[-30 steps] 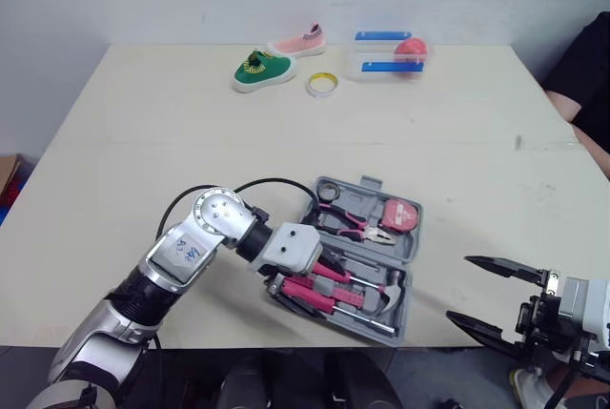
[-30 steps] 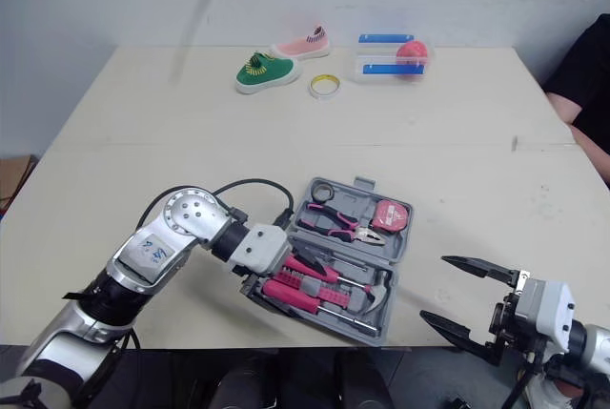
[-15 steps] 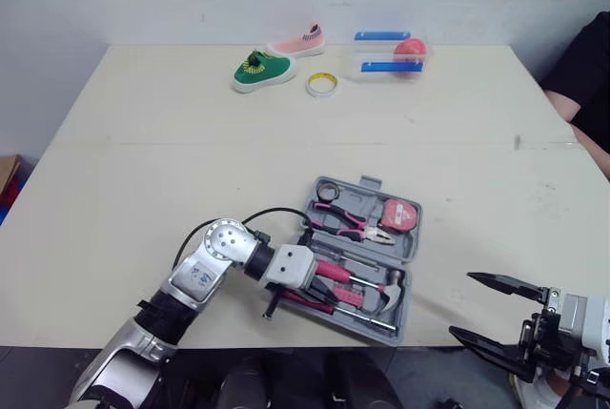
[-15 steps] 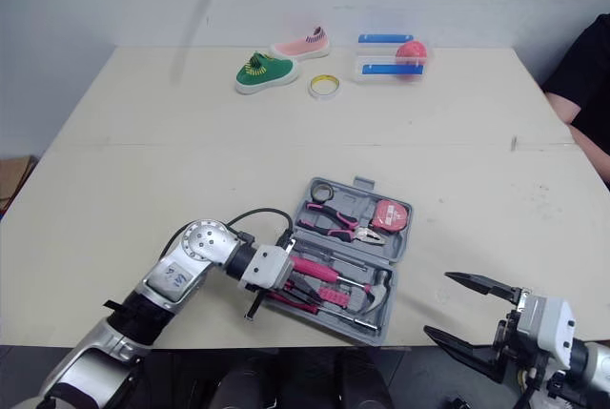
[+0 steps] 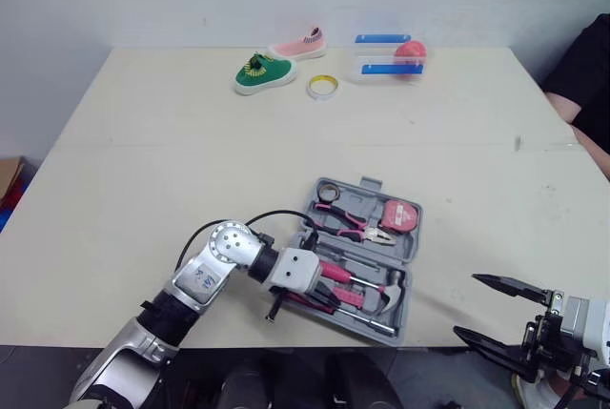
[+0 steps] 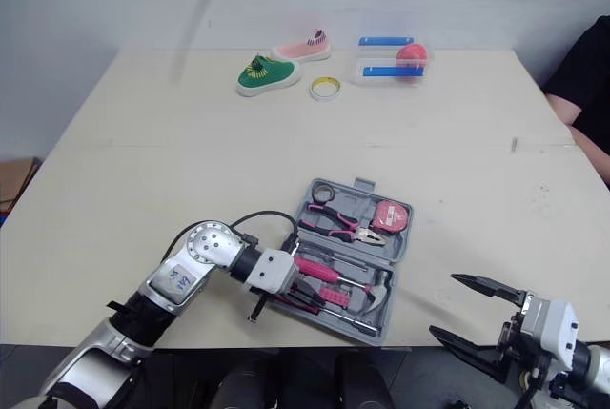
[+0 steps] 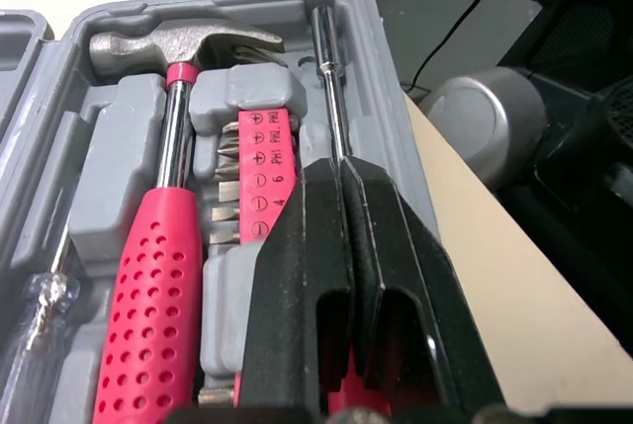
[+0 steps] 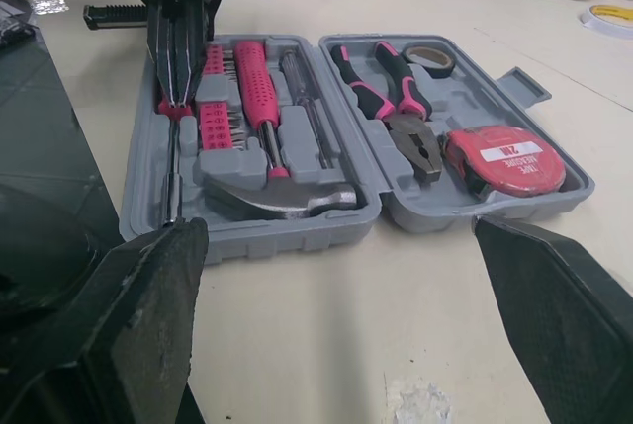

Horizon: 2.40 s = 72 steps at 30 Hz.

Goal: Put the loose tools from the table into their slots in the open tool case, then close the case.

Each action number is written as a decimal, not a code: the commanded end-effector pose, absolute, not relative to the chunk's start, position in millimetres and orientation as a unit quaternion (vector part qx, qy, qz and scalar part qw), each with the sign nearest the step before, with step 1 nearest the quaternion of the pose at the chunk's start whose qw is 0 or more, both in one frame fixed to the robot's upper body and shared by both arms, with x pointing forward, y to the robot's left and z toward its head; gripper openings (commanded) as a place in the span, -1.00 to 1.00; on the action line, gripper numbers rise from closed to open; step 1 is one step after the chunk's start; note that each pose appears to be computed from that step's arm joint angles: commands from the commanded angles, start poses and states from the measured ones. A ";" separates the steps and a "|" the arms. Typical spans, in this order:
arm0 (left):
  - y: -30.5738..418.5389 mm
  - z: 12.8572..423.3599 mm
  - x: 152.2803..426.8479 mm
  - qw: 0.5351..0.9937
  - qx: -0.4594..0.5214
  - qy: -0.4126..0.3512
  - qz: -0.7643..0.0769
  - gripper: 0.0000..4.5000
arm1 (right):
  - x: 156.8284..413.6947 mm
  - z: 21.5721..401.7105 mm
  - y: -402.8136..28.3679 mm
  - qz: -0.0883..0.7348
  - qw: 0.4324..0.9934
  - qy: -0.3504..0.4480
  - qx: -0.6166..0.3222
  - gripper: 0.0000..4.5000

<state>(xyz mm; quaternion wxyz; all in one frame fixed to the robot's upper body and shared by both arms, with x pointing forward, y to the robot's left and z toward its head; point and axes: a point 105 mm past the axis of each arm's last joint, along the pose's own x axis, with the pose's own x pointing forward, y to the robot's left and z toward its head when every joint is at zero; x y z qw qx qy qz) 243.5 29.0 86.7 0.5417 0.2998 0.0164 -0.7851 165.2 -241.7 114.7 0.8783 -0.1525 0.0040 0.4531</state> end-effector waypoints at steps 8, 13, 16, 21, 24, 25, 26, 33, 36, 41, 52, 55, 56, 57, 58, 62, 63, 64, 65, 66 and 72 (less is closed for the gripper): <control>48.3 16.2 238.9 0.564 0.301 0.174 -0.749 -0.99 | 178.6 116.1 -235.2 0.432 0.891 -0.014 -0.136 1.00; 24.8 83.3 247.1 0.599 0.216 -0.017 -0.771 -0.99 | 198.9 116.8 -243.2 0.368 0.919 0.013 -0.138 1.00; 23.0 126.5 257.4 0.630 0.156 -0.107 -0.753 -0.99 | 205.1 122.5 -239.4 0.366 0.921 0.006 -0.135 1.00; 36.9 164.5 283.6 0.679 0.130 -0.141 -0.709 -0.99 | 208.0 125.3 -230.7 0.392 0.909 0.003 -0.139 1.00; 56.7 161.0 300.4 0.701 0.159 -0.111 -0.686 -1.00 | 210.0 120.7 -229.2 0.405 0.902 0.027 -0.150 0.57; 65.9 155.2 307.9 0.712 0.173 -0.088 -0.674 -1.00 | 210.9 118.1 -229.0 0.408 0.898 0.041 -0.158 0.39; 71.9 151.3 312.7 0.719 0.182 -0.074 -0.666 -1.00 | 211.5 116.5 -229.0 0.410 0.896 0.049 -0.164 0.13; 92.6 111.6 337.8 0.763 0.216 0.012 -0.609 -1.00 | 218.1 88.8 -225.3 0.428 0.871 0.127 -0.204 -0.99; 91.3 95.2 341.5 0.773 0.215 0.042 -0.595 -1.00 | 226.0 78.2 -219.1 0.430 0.866 0.135 -0.217 -0.99; 91.4 92.0 343.8 0.781 0.209 0.054 -0.585 -1.00 | 233.2 74.1 -207.6 0.441 0.860 0.139 -0.214 -0.99; 88.2 84.1 334.3 0.773 0.191 0.073 -0.601 -1.00 | 259.6 80.7 -188.0 0.451 0.855 0.116 -0.227 -0.99; 96.9 90.0 338.0 0.798 0.171 0.068 -0.574 -1.00 | 269.3 83.7 -185.6 0.454 0.851 0.110 -0.239 -0.99; 101.5 92.7 340.5 0.811 0.161 0.066 -0.558 -1.00 | 273.7 84.9 -184.6 0.455 0.850 0.109 -0.241 -0.99; 105.9 94.7 342.1 0.823 0.150 0.064 -0.545 -1.00 | 278.3 86.3 -183.7 0.455 0.849 0.107 -0.245 -0.99; 109.7 96.6 343.5 0.833 0.143 0.062 -0.531 -1.00 | 282.2 87.6 -183.0 0.457 0.847 0.105 -0.250 -0.99; 126.5 100.5 345.8 0.869 0.117 0.060 -0.477 -1.00 | 299.8 95.7 -177.5 0.467 0.839 0.095 -0.264 -0.99; 130.2 100.5 345.7 0.875 0.111 0.061 -0.466 -1.00 | 304.6 97.8 -175.4 0.469 0.837 0.092 -0.267 -0.99; 133.5 100.0 345.7 0.881 0.109 0.061 -0.457 -1.00 | 308.7 99.4 -172.9 0.472 0.834 0.088 -0.271 -0.99; 136.3 98.8 345.9 0.885 0.108 0.063 -0.449 -1.00 | 312.1 100.4 -170.5 0.476 0.831 0.085 -0.275 -0.99; 136.3 97.8 343.1 0.882 0.108 0.065 -0.453 -1.00 | 316.8 102.1 -166.7 0.478 0.830 0.081 -0.275 -0.99; 133.8 94.9 342.8 0.884 0.116 0.065 -0.449 -1.00 | 336.9 104.1 -148.3 0.489 0.824 0.070 -0.279 -0.99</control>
